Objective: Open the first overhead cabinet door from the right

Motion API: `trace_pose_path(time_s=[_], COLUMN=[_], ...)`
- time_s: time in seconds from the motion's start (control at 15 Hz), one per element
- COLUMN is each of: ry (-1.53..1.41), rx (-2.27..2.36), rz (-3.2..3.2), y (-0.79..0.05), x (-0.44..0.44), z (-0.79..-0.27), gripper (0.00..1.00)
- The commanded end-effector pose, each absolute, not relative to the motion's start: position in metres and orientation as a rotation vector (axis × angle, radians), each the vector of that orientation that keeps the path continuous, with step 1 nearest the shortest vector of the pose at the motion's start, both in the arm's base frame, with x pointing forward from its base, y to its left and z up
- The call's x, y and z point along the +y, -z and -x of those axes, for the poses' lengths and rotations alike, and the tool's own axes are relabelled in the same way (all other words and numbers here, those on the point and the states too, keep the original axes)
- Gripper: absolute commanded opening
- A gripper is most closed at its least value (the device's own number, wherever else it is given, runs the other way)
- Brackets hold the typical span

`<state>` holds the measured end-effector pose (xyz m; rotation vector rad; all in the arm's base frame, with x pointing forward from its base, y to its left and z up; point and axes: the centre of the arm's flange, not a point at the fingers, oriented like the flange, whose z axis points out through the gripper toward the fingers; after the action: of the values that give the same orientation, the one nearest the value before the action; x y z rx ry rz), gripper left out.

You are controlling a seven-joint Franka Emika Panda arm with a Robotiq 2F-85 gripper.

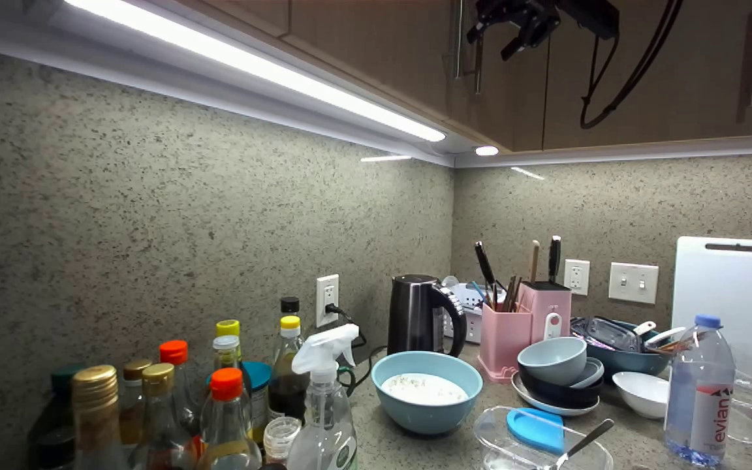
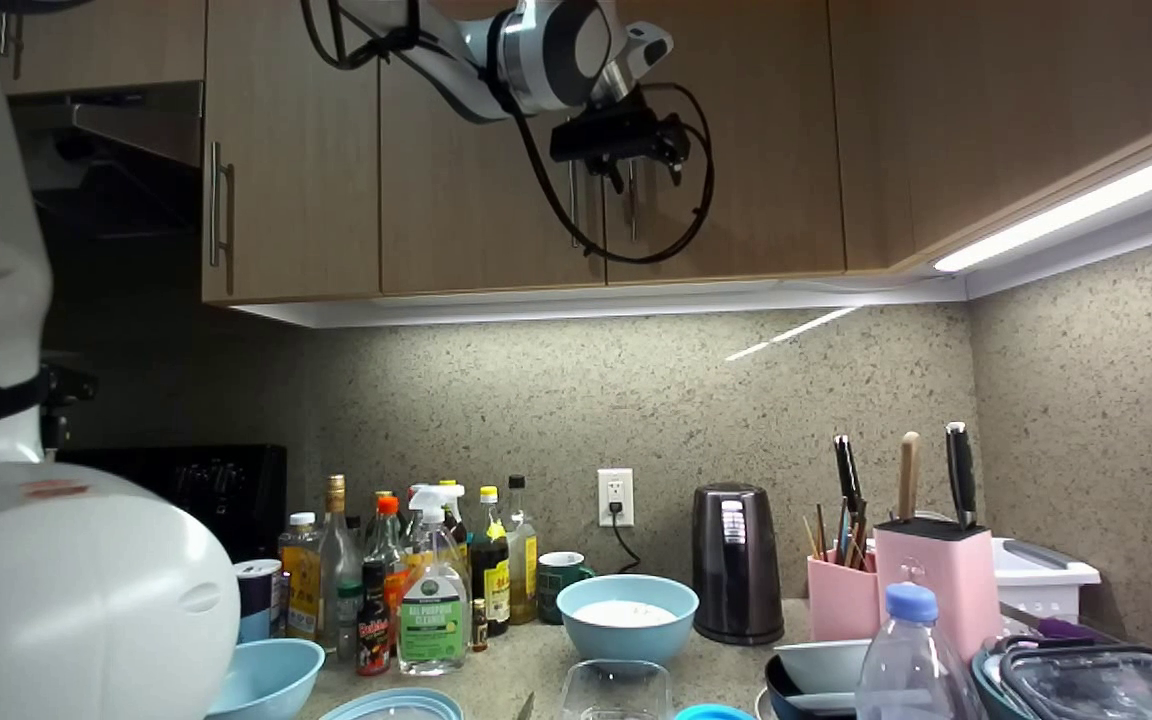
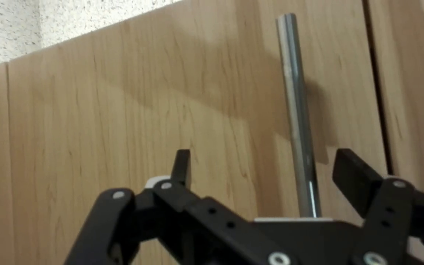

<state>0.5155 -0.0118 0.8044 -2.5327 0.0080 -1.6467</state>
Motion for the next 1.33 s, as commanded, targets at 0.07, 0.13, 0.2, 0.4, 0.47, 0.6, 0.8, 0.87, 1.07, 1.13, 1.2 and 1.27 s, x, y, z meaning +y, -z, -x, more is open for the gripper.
trace_pose_path(time_s=[0.07, 0.13, 0.2, 0.4, 0.47, 0.6, 0.8, 0.87, 1.07, 1.13, 1.2, 1.27], ry=[1.643, 1.636, 1.634, 1.618, 1.613, 1.602, 1.603, 1.605, 1.598, 1.626, 1.647, 1.653], rx=[0.008, 0.001, -0.002, 0.003, 0.003, -0.015, -0.046, -0.054, 0.018, 0.059, 0.122, 0.18], rz=[2.506, 2.496, 2.487, 2.461, 2.457, 2.445, 2.437, 2.439, 2.484, 2.488, 2.482, 2.473], y=[-0.806, -0.806, -0.806, -0.806, -0.806, -0.806, -0.807, -0.808, -0.811, -0.814, -0.816, -0.816], x=[-0.023, -0.024, -0.024, -0.023, -0.021, -0.018, -0.014, -0.014, -0.025, -0.032, -0.039, -0.044], z=[-0.517, -0.515, -0.514, -0.513, -0.513, -0.512, -0.512, -0.511, -0.485, -0.472, -0.457, -0.444], gripper=[0.6, 0.53, 0.47, 0.29, 0.22, 0.08, 0.03, 0.06, 0.06, 0.06, 0.06, 0.06])
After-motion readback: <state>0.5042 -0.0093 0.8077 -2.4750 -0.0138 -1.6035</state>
